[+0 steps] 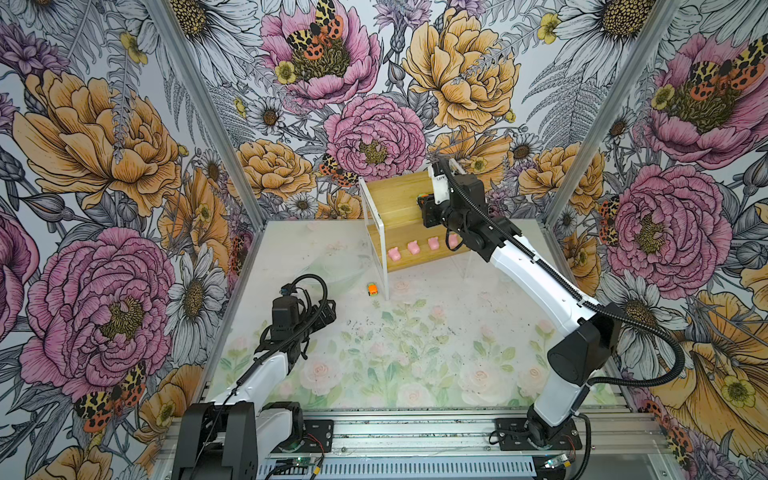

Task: Place and organize the plastic toys onto the shelf
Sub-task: 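Lower the truck onto the upper shelf beside the other trucks and release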

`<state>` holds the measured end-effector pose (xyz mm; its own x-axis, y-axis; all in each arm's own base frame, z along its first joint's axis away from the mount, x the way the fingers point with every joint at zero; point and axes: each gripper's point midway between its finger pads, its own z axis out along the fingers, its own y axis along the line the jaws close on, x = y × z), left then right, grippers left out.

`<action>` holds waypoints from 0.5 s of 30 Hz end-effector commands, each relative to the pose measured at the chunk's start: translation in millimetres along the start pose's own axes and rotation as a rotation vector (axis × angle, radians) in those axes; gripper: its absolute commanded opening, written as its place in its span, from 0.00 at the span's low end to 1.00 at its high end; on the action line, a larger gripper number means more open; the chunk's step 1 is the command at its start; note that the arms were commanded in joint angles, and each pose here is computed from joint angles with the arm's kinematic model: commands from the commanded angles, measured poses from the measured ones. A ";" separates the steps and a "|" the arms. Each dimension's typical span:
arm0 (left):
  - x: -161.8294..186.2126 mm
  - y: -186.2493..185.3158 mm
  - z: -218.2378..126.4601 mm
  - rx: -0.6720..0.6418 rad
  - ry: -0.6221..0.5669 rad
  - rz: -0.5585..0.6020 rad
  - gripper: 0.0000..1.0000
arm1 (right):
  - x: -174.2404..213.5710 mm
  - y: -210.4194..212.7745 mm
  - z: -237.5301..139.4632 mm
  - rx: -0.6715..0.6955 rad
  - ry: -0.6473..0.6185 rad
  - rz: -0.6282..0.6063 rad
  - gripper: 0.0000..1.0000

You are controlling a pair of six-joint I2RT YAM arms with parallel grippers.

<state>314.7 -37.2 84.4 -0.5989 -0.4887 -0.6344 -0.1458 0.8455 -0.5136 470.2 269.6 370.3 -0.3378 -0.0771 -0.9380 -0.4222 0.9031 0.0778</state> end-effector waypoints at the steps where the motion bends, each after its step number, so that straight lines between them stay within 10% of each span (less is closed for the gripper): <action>1: -8.1 -7.2 -3.0 0.024 -0.018 0.014 0.99 | -8.2 5.8 -0.5 -0.013 -0.015 -0.004 0.38; 15: -8.5 -7.9 -0.9 0.027 -0.016 0.011 0.99 | -35.6 11.3 -34.3 -0.022 -0.087 -0.057 0.58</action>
<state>314.4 -37.2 83.9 -0.6004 -0.4886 -0.6331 -0.1470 0.8455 -0.5133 465.2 275.0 371.4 -0.3241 -0.1090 -0.9397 -0.4439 0.8947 0.0493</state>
